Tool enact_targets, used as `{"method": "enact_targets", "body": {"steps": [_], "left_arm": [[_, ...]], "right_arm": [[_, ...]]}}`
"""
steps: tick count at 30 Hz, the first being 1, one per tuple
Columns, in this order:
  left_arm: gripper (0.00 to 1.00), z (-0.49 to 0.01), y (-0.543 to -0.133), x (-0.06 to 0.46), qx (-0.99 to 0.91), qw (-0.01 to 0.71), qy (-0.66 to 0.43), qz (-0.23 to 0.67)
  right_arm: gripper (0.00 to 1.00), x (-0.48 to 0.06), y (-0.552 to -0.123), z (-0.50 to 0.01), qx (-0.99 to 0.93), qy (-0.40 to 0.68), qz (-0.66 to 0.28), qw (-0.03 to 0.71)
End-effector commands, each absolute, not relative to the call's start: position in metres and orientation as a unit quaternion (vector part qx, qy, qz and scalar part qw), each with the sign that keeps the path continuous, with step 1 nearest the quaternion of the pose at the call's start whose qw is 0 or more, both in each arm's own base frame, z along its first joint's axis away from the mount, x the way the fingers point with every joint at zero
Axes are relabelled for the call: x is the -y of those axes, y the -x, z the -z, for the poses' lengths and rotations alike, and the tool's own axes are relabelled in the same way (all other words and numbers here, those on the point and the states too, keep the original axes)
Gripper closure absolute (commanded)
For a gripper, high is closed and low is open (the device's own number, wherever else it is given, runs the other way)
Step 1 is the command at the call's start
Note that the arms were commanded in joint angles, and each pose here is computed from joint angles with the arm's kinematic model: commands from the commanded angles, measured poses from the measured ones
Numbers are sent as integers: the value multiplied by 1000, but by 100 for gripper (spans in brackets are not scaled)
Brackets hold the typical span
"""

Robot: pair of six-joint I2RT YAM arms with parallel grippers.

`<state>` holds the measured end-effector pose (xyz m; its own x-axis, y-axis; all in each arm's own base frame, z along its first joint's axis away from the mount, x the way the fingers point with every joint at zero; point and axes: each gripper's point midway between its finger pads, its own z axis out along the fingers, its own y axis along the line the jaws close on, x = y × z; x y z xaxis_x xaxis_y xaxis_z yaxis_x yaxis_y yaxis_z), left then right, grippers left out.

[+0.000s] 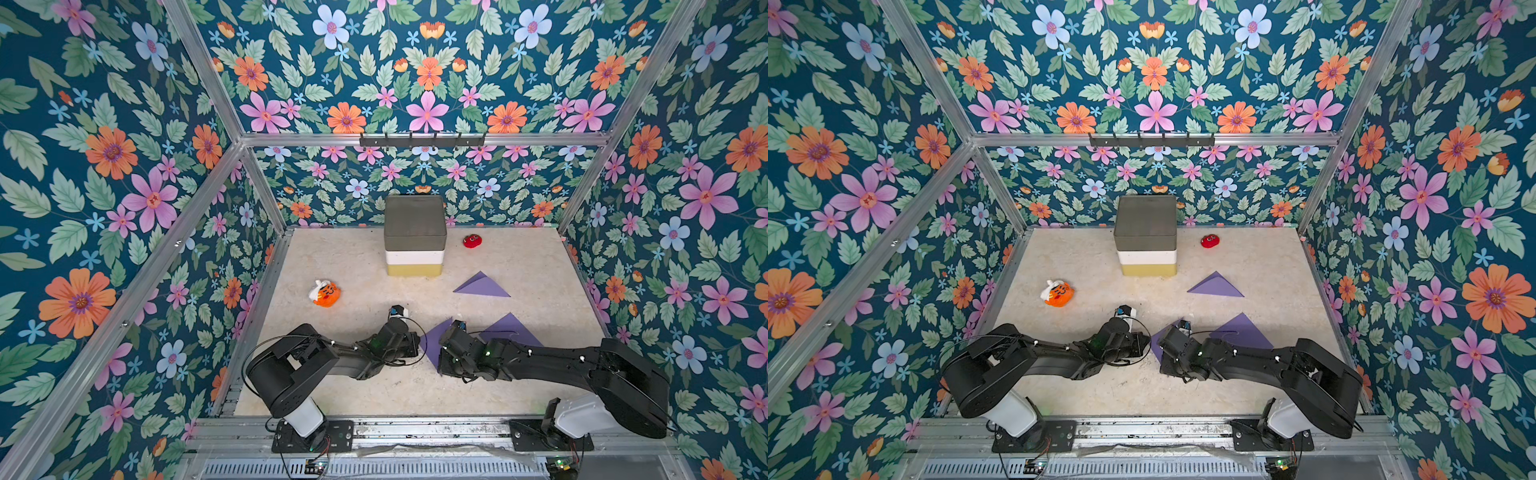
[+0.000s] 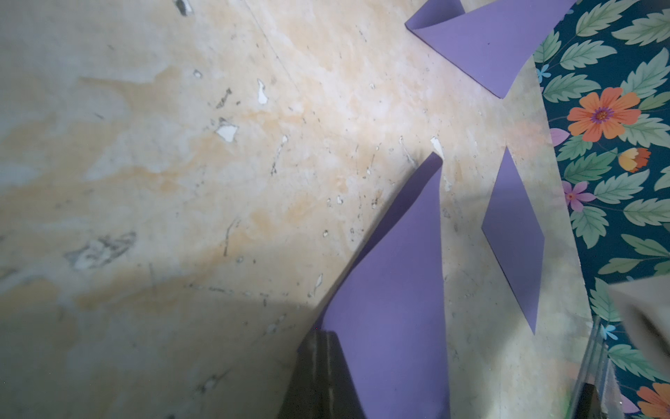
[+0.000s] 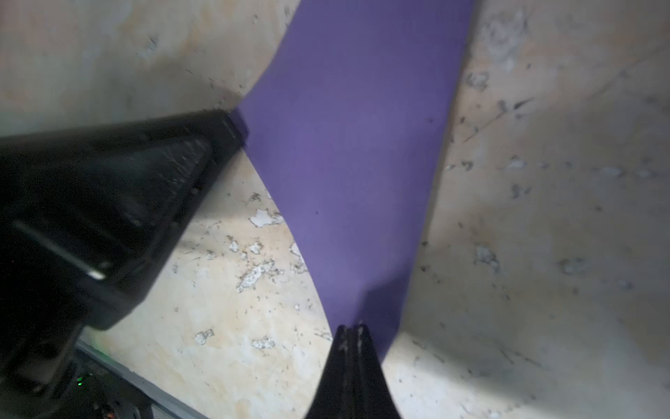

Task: Fold the square paper diagonally
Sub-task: Fold the paper at the center of the board.

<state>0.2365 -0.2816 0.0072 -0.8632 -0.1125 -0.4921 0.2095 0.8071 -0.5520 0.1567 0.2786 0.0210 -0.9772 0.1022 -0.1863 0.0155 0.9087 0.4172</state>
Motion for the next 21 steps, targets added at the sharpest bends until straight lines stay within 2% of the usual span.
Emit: {"method": "enact_targets", "body": {"steps": [1,9,21], "left_arm": [[100,56,-188,219,-976,144,-22,163],[100,58,-188,212,-978,148,-18,147],[100,61,-186,208,-979,145,-14,140]], "right_arm": [[100,-268,-149,-10,-980,-26,-178,89],[100,-241,-133,4,-990,-21,-116,72],[100,-237,-126,-11,-987,-13,-136,82]]}}
